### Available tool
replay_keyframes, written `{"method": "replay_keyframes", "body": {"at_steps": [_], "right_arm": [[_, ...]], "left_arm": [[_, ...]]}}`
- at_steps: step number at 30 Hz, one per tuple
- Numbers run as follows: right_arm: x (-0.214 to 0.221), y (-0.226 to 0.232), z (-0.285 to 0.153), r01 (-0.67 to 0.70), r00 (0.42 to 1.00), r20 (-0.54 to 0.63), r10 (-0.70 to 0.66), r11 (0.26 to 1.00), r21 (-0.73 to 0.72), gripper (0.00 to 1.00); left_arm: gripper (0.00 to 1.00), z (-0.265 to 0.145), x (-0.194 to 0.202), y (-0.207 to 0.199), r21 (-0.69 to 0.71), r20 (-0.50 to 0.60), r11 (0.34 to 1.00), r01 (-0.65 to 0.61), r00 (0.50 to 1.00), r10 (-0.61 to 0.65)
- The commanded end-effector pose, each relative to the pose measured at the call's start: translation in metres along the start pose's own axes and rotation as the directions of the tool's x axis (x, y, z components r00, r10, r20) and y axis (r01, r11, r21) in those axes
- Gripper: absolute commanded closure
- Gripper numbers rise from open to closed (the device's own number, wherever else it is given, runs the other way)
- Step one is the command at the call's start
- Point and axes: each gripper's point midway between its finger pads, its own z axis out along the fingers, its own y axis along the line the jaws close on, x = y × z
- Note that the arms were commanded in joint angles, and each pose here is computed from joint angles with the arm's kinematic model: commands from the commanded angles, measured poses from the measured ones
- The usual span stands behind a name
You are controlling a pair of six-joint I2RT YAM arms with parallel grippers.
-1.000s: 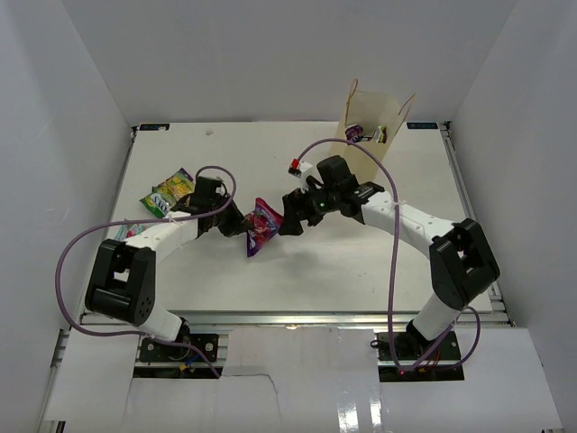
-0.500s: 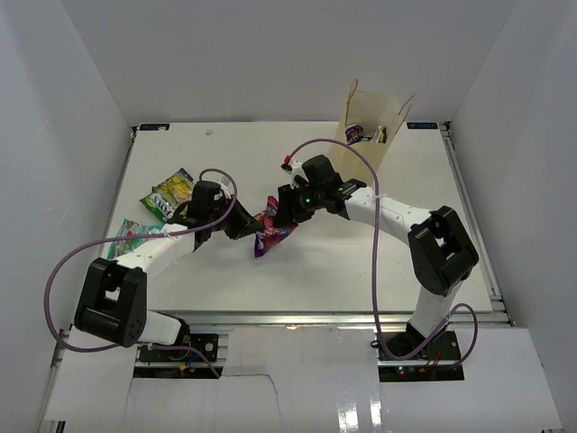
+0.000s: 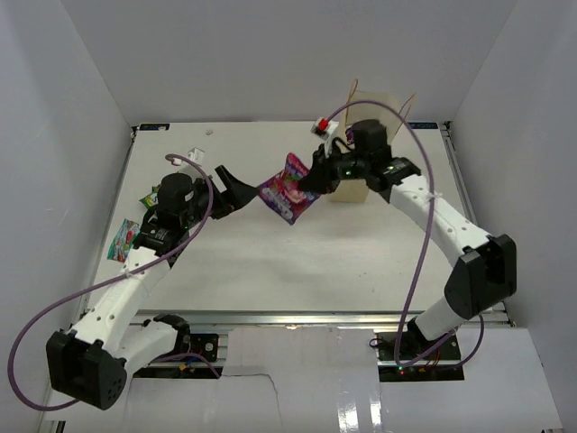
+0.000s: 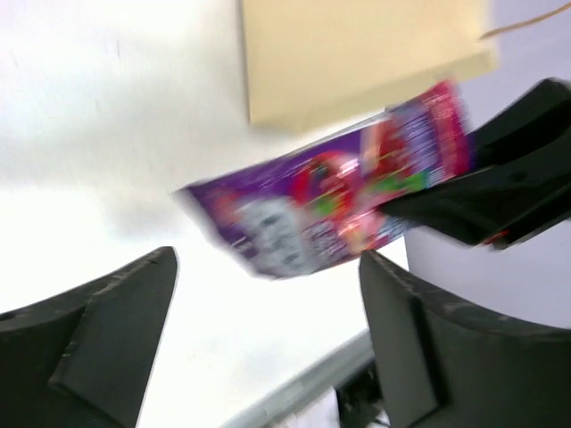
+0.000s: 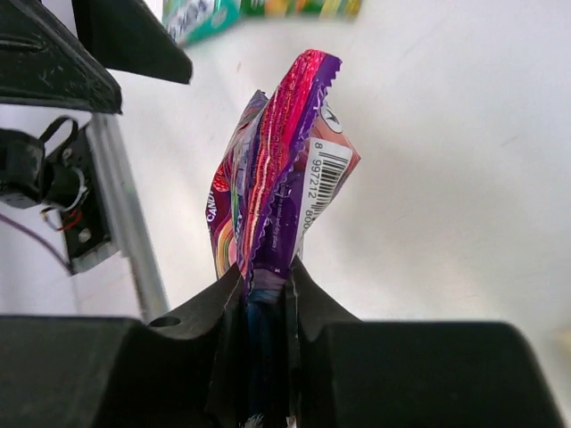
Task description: Place the snacks into the paper bag
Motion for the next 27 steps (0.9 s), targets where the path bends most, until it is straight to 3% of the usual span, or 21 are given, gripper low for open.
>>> {"method": "replay_keyframes", "body": {"at_steps": [1, 4, 7, 11, 14, 17, 18, 23, 27], "right_arm": [[-0.105, 0.028, -0.085, 0.359, 0.898, 0.248, -0.364, 0.931, 0.064, 0.92], [-0.178, 0.032, -0.151, 0.45, 0.78, 0.337, -0.528, 0.847, 0.285, 0.92], [-0.226, 0.02, -0.213, 0.404, 0.699, 0.357, -0.619, 0.754, 0.517, 0.92], [-0.265, -0.011, -0.29, 0.187, 0.639, 0.376, -0.671, 0.61, 0.77, 0.92], [-0.272, -0.038, -0.322, 0.042, 0.628, 0.369, -0.685, 0.503, 0.863, 0.92], [-0.26, -0.07, -0.319, 0.002, 0.672, 0.336, -0.659, 0.456, 0.89, 0.92], [-0.244, -0.091, -0.307, -0.001, 0.715, 0.316, -0.623, 0.451, 0.892, 0.92], [-0.194, -0.143, -0.278, -0.006, 0.816, 0.248, -0.521, 0.422, 0.906, 0.92], [-0.16, -0.16, -0.244, 0.054, 0.867, 0.208, -0.453, 0.5, 0.864, 0.7]], "left_arm": [[0.05, -0.027, -0.045, -0.014, -0.04, 0.192, 0.991, -0.124, 0.973, 0.129], [0.02, -0.04, -0.051, -0.006, -0.101, 0.233, 0.984, -0.148, 0.958, 0.168], [0.02, -0.045, -0.05, 0.003, -0.146, 0.24, 0.978, -0.151, 0.953, 0.183], [0.02, -0.047, -0.051, 0.009, -0.168, 0.252, 0.975, -0.145, 0.95, 0.185], [0.02, -0.048, -0.056, 0.014, -0.207, 0.267, 0.968, -0.139, 0.944, 0.193], [0.02, -0.049, -0.062, 0.026, -0.282, 0.275, 0.953, -0.109, 0.943, 0.189], [0.02, -0.048, -0.064, 0.032, -0.315, 0.272, 0.944, -0.095, 0.944, 0.186], [0.02, -0.039, -0.061, 0.049, -0.386, 0.227, 0.921, -0.06, 0.961, 0.157], [0.02, -0.032, -0.057, 0.066, -0.417, 0.192, 0.909, -0.02, 0.975, 0.109]]}}
